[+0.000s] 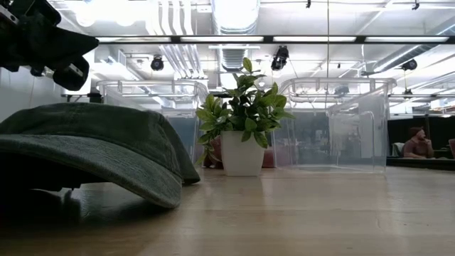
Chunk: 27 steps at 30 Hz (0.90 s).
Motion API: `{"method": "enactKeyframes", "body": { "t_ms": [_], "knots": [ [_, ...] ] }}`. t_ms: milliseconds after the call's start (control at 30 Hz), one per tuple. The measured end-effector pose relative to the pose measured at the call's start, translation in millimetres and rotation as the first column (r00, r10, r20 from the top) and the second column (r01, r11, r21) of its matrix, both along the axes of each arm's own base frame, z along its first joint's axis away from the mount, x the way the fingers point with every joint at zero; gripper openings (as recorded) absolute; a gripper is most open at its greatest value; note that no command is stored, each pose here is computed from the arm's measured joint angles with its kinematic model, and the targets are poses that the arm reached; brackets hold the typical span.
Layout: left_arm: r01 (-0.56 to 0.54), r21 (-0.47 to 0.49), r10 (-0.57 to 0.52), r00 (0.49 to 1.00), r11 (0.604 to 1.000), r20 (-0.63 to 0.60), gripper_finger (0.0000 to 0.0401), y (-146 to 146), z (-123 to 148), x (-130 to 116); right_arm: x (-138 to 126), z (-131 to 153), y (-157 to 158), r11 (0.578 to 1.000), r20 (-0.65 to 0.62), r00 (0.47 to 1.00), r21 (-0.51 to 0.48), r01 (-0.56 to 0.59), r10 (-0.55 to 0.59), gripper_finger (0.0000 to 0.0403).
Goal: Pick & Place hat
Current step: Put the right black cap into the right transparent bin
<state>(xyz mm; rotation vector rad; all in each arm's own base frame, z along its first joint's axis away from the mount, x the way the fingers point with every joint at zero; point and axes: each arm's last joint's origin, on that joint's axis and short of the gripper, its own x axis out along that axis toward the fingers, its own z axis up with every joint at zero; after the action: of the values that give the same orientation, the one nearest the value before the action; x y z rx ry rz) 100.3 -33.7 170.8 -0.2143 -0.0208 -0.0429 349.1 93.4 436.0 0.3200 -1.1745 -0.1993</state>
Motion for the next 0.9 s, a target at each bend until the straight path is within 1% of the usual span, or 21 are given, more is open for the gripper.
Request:
{"method": "enactKeyframes", "body": {
  "t_ms": [67, 167, 300, 367, 433, 500, 600, 700, 900],
  "knots": [
    [0.001, 0.0, -0.001, 1.0, 1.0, 0.0, 0.0, 0.0, 0.0, 0.0, -0.2, -4.9, 5.6, 1.0, -0.031, 0.999, -0.019, 0.022, -0.023, 0.0008],
    [0.0, 0.0, 0.0, 1.0, 1.0, 0.0, 0.0, 0.0, 0.1, 0.0, -4.0, -7.6, 10.1, 0.999, -0.056, 0.998, -0.01, 0.032, -0.033, 0.0008],
    [0.0, 0.0, 0.0, 1.0, 1.0, 0.0, 0.0, 0.0, 0.1, 0.0, -9.1, -8.4, 10.7, 0.999, -0.068, 0.997, 0.008, 0.033, -0.032, 0.0008],
    [0.0, 0.0, 0.0, 1.0, 1.0, 0.0, 0.0, 0.0, 0.1, 0.0, -8.9, -12.3, 11.8, 1.0, -0.073, 0.997, 0.014, 0.01, -0.009, 0.0008],
    [0.0, 0.0, 0.0, 1.0, 1.0, 0.0, 0.0, 0.0, 0.1, 0.0, -7.8, -19.6, 14.3, 1.0, -0.086, 0.996, 0.019, -0.022, 0.024, 0.0008],
    [0.0, 0.0, 0.0, 1.0, 1.0, 0.0, 0.0, 0.0, 0.1, 0.0, -7.1, -28.5, 18.3, 0.999, -0.119, 0.992, 0.035, -0.031, 0.035, 0.0008],
    [0.001, -0.007, -0.001, 1.0, 1.0, 0.0, 0.0, 0.0, 0.1, 0.0, -8.9, -43.2, 25.6, 0.998, -0.204, 0.979, 0.068, 0.014, 0.001, 0.0008],
    [0.0, -0.009, 0.0, 1.0, 1.0, 0.0, 0.0, 0.0, 0.2, 0.0, -16.6, -55.6, 29.4, 0.997, -0.27, 0.963, 0.071, 0.037, -0.016, 0.0008],
    [0.0, -0.017, 0.0, 1.0, 1.0, 0.0, 0.0, 0.0, 0.2, 0.0, -43.1, -66.2, 23.2, 0.998, -0.314, 0.949, 0.055, 0.029, -0.01, 0.0008]
  ]
}}
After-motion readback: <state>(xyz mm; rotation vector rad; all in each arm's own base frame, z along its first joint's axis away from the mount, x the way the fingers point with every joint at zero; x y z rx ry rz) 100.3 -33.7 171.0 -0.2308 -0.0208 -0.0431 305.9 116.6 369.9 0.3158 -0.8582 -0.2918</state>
